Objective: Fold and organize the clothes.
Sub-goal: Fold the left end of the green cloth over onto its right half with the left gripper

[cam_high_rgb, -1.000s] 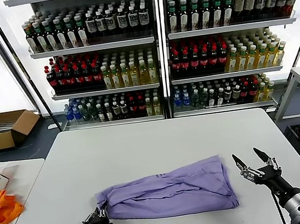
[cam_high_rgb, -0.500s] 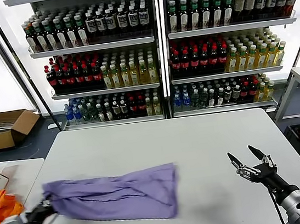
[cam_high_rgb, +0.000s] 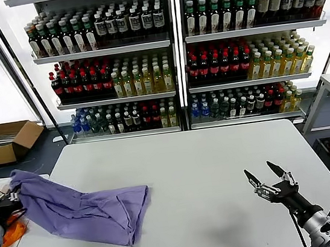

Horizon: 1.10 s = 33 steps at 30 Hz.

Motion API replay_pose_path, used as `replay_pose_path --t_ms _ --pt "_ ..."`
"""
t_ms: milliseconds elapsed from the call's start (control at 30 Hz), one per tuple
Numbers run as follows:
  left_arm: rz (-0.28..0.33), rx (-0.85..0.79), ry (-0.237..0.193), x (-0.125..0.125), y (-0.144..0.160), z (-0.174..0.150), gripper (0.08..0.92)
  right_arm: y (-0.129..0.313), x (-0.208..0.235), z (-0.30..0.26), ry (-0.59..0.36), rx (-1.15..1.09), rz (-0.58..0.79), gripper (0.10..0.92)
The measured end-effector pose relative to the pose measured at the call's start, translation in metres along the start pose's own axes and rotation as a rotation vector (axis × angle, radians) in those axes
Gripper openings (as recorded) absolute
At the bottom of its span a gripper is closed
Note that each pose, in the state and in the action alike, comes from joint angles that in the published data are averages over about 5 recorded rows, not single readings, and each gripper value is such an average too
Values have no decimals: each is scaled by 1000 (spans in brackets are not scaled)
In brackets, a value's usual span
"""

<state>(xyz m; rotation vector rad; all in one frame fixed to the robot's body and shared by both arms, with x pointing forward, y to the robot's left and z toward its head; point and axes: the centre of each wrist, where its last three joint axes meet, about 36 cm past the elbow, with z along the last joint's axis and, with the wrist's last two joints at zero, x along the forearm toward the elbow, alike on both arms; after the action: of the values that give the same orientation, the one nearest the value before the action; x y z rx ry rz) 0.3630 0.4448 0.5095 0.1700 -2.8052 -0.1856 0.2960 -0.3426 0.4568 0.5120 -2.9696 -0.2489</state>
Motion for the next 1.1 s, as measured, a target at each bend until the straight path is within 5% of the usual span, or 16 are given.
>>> replay_pose_path --t_ms 433,867,1100 --pt "245 -72 18 11 -94 13 101 -3 4 7 13 1 23 823" --pt "388 -100 79 22 -152 48 103 3 8 15 22 -9 27 823" --pt "444 -92 140 22 -177 66 252 8 7 18 19 -18 24 823"
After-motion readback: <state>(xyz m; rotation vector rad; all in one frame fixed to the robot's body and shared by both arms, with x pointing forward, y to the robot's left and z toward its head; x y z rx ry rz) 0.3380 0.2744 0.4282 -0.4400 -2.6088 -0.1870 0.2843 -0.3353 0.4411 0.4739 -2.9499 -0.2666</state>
